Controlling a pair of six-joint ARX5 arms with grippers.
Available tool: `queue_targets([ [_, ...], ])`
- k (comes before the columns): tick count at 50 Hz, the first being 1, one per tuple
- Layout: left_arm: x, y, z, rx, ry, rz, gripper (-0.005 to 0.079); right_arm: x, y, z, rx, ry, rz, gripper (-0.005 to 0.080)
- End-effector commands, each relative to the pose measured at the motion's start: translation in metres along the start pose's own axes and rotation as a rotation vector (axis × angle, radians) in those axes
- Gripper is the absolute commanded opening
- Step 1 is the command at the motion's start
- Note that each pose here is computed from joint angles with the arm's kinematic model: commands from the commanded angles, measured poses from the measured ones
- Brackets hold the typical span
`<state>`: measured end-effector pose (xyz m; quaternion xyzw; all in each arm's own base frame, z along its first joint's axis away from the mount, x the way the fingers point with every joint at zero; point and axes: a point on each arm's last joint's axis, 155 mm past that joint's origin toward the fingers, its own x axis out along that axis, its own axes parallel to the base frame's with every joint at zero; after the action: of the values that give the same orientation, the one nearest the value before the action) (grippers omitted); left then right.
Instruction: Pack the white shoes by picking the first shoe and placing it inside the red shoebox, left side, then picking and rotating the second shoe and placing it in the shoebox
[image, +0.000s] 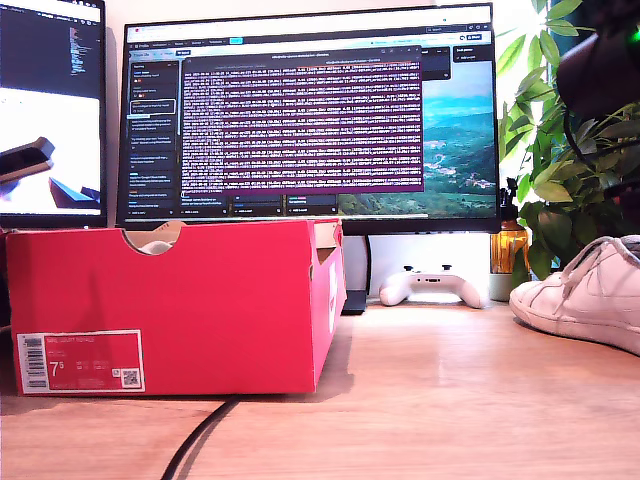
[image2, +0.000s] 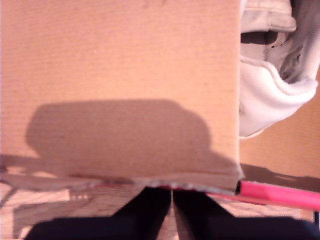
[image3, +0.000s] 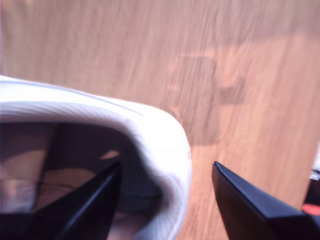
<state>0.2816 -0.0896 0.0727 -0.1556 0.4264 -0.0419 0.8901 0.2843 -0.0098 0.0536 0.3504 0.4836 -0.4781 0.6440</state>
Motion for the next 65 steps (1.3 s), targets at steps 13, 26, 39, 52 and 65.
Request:
queue_targets([
  [13,0.0,-0.002,0.002,0.008,-0.004,-0.004,-0.0019,0.023,-0.004,-0.011,0.028,0.053,0.007,0.0086],
  [26,0.0,-0.002,0.002,0.008,-0.003,-0.004,-0.0019,0.012,0.003,0.005,-0.071,0.045,0.027,-0.0011],
  [39,0.0,-0.002,0.002,0.008,-0.004,-0.004,-0.0019,-0.026,0.04,0.035,-0.478,-0.05,0.128,-0.0011],
  [52,0.0,-0.002,0.002,0.008,-0.004,-0.004,-0.0019,-0.072,0.069,0.054,-1.025,-0.16,0.201,-0.0011],
  [65,0.0,-0.002,0.002,0.008,-0.003,-0.004,-0.0019,-0.143,0.122,0.041,-1.433,-0.309,0.455,-0.0011],
])
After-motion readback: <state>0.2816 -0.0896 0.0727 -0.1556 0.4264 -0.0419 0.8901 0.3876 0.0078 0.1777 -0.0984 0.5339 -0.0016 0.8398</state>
